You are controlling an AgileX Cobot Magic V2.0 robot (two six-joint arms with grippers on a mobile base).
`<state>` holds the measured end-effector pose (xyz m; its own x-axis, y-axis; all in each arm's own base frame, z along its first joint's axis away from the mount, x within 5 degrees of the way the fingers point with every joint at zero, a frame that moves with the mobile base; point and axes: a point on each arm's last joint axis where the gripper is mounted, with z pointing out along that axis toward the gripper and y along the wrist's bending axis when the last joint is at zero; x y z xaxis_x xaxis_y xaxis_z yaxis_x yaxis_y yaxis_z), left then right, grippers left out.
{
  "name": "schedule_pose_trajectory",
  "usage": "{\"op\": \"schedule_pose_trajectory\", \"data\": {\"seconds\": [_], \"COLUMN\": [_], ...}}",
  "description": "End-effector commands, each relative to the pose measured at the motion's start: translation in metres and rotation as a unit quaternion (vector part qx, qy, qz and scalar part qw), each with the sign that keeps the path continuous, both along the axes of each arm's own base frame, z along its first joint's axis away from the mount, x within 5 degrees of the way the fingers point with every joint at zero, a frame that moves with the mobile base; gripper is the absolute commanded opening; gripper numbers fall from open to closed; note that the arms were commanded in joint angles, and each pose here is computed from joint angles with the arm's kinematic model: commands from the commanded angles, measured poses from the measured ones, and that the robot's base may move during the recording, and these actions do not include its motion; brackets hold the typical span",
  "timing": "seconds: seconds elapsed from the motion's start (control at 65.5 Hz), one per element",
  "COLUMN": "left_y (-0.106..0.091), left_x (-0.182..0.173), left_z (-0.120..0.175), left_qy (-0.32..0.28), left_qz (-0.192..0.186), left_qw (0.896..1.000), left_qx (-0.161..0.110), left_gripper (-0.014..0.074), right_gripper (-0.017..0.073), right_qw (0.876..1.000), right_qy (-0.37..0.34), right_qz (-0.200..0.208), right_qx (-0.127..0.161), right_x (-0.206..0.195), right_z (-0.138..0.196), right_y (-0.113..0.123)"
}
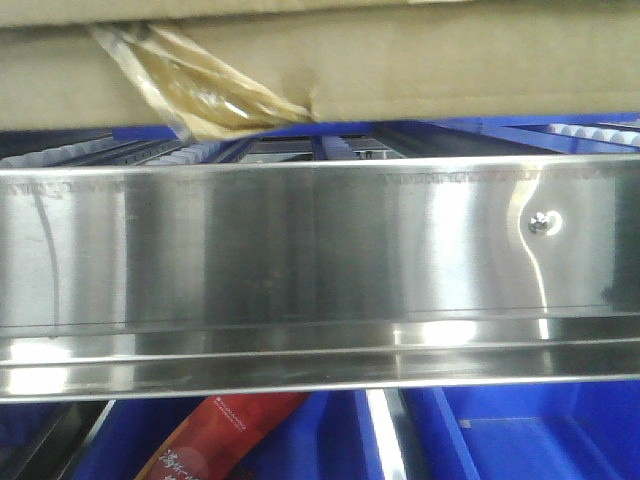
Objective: Grab carton from right shelf to conveyor
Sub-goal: 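Lift the carton with both grippers and pull it off the shelf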
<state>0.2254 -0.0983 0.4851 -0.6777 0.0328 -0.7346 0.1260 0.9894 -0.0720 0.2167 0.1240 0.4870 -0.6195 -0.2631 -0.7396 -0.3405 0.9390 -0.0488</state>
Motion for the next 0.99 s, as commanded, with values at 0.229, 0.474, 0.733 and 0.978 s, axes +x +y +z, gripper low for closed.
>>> {"op": "schedule_pose_trajectory", "data": {"seconds": [0.229,0.474,0.733,0.978], "left_y": [-0.0031,-0.0028,-0.0028,-0.0033], "left_x": [-0.0061,-0.006,-0.006,-0.0051], "left_z": [0.0148,0.0148,0.0148,0.0161], "left_qy": [-0.038,-0.039,-0.039,-0.047], "left_qz": [-0.018,-0.017,-0.017,-0.018], "left_qw": [0.999,0.999,0.999,0.998], "left_qx": [-0.028,-0.027,-0.027,-0.029], "left_gripper": [-0.0017,-0.0017,-0.0017,-0.0017], "right_gripper": [-0.0065,-0.0065,-0.0065,-0.0065], "right_qw": [0.999,0.999,0.998,0.998], "right_qy": [-0.034,-0.041,-0.045,-0.045], "right_qz": [0.021,0.022,0.023,0.023], "right_qx": [0.025,0.029,0.031,0.031], "right_x": [-0.0018,-0.0011,-0.0008,-0.0008], "right_z": [0.0084,0.0095,0.0101,0.0101], "right_y": [0.003,0.0036,0.0039,0.0039]}}
